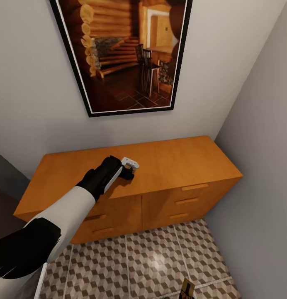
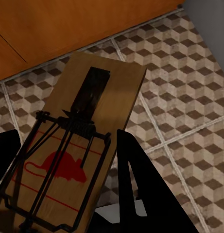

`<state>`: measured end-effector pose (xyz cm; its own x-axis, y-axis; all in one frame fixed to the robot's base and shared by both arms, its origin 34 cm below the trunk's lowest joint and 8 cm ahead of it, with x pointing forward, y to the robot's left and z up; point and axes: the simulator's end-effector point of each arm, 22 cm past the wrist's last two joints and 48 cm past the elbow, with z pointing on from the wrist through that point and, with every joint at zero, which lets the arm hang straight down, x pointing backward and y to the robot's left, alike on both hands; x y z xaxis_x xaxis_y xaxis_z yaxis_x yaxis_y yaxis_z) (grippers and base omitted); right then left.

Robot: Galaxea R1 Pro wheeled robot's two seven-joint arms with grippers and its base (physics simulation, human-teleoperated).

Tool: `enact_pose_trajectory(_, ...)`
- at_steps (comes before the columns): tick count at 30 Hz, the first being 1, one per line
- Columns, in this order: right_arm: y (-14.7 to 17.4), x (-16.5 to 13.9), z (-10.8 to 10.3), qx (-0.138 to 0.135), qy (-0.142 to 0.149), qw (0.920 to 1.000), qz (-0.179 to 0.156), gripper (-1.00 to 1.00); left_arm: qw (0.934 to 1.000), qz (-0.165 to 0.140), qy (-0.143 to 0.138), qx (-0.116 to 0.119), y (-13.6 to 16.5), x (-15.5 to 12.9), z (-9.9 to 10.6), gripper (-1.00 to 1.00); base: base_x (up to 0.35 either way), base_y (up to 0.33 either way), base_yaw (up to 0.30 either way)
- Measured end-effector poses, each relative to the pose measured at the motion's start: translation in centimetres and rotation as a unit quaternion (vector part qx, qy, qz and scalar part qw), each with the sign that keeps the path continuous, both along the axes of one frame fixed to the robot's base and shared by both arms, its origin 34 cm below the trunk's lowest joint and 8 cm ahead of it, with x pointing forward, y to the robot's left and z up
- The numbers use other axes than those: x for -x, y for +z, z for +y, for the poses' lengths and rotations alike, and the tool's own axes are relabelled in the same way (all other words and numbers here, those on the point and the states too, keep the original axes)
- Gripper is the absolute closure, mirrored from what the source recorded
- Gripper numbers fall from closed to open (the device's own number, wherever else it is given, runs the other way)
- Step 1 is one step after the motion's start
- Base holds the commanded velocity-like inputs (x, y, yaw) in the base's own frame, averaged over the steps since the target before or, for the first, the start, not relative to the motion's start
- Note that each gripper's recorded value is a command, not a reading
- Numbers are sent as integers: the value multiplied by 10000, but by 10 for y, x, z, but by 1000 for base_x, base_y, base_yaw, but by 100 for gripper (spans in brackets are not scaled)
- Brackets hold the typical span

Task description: Take the four mousetraps from the cabinet in the bathroom and place them on the bathroom floor. Make sure all four end up on the same floor surface, and ensure that at least two of them are either under or directly next to the same bathroom sink.

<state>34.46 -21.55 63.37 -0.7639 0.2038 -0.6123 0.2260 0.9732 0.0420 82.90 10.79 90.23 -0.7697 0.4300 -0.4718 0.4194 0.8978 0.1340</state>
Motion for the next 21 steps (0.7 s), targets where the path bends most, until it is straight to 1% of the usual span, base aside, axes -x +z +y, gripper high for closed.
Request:
enact_pose_trajectory(11,0,0,0,0,0,10000,-1,100,10000,-6,-2,-15,0,0,0,100,0,0,0)
enact_pose_trajectory(12,0,0,0,0,0,10000,4,100,10000,-48,-19,-32,2,-2,0,100,0,0,0)
enact_pose_trajectory(21,0,0,0,0,0,10000,3,100,9989,-434,-123,134,36,-16,-16,100,0,0,0)
